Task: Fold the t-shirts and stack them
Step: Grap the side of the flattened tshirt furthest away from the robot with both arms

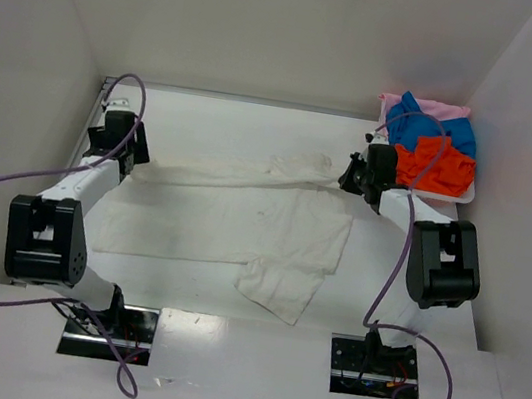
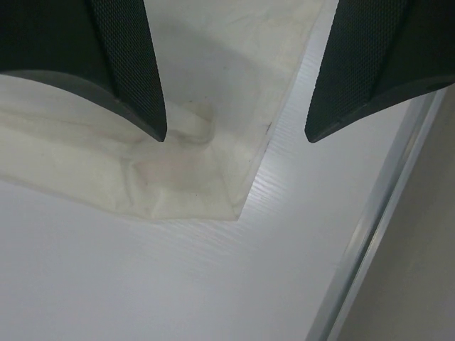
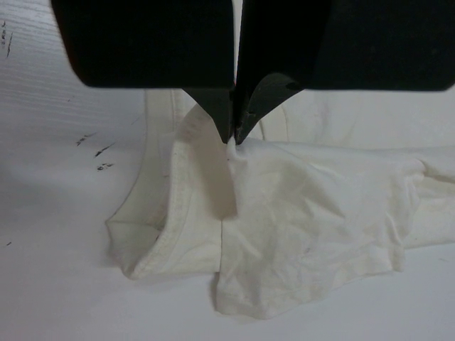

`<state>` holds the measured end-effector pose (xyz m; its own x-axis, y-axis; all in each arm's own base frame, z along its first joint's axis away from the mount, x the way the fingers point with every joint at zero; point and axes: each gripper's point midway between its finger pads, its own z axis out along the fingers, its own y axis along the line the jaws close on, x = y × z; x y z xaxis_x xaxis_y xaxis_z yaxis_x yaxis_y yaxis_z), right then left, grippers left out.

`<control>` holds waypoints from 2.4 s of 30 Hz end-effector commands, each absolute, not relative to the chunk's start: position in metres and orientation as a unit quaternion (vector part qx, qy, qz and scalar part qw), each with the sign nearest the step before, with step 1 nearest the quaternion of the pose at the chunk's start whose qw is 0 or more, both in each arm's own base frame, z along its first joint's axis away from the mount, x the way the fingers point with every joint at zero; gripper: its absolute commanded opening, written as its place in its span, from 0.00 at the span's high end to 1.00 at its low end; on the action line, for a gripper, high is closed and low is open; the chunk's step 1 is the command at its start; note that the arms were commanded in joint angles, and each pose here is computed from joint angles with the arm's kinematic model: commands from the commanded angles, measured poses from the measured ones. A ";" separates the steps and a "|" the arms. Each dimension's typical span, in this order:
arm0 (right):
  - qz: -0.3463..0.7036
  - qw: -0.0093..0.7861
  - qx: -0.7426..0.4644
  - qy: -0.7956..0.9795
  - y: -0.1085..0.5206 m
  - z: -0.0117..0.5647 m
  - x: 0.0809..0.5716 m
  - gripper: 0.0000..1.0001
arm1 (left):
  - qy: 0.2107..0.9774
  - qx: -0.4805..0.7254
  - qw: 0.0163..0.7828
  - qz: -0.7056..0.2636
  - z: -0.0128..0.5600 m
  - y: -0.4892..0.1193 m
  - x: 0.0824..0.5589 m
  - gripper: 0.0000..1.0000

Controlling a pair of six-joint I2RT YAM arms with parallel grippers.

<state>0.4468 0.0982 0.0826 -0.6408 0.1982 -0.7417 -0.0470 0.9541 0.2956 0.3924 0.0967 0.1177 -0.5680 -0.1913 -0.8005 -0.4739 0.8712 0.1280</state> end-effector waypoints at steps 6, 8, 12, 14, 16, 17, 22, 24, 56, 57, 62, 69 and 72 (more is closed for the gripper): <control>0.141 0.447 0.041 0.883 0.097 0.101 0.448 1.00 | 0.807 -0.246 0.532 0.069 0.171 0.094 0.397 0.10; 0.142 0.451 0.040 0.880 0.097 0.103 0.450 1.00 | 0.822 -0.245 0.512 0.044 0.158 0.088 0.402 0.10; 0.146 0.446 0.038 0.882 0.099 0.100 0.450 1.00 | 0.851 -0.262 0.456 -0.016 0.126 0.085 0.418 0.14; 0.146 0.446 0.038 0.882 0.099 0.100 0.450 1.00 | 0.856 -0.275 0.436 -0.038 0.110 0.088 0.426 0.18; 0.146 0.450 0.038 0.880 0.099 0.104 0.450 1.00 | 0.857 -0.284 0.424 -0.068 0.099 0.089 0.431 0.19; 0.146 0.450 0.038 0.880 0.099 0.104 0.450 1.00 | 0.859 -0.285 0.419 -0.075 0.096 0.090 0.430 0.21; 0.148 0.458 0.037 0.876 0.099 0.109 0.451 1.00 | 0.861 -0.263 0.424 -0.100 0.105 0.089 0.448 0.28; 0.148 0.458 0.037 0.876 0.099 0.109 0.451 1.00 | 0.870 -0.250 0.410 -0.109 0.099 0.085 0.449 0.31; 0.148 0.466 0.034 0.871 0.102 0.119 0.452 1.00 | 0.922 -0.162 0.348 -0.052 0.106 0.087 0.404 0.37; 0.148 0.466 0.034 0.871 0.102 0.119 0.452 1.00 | 0.922 -0.164 0.348 -0.047 0.105 0.089 0.403 0.38; 0.149 0.470 0.034 0.869 0.103 0.121 0.453 1.00 | 0.926 -0.156 0.340 -0.045 0.098 0.089 0.401 0.42; 0.149 0.470 0.034 0.869 0.103 0.121 0.453 1.00 | 0.926 -0.121 0.351 -0.062 0.099 0.080 0.400 0.42; 0.149 0.470 0.034 0.869 0.103 0.121 0.453 1.00 | 0.925 -0.113 0.353 -0.082 0.101 0.073 0.401 0.41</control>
<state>0.4451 0.1022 0.0914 -0.6285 0.1942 -0.7532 -0.0616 0.9529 0.2971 0.3960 0.0807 0.0878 -0.7415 -0.3069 -0.5966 -0.2252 0.9515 -0.2097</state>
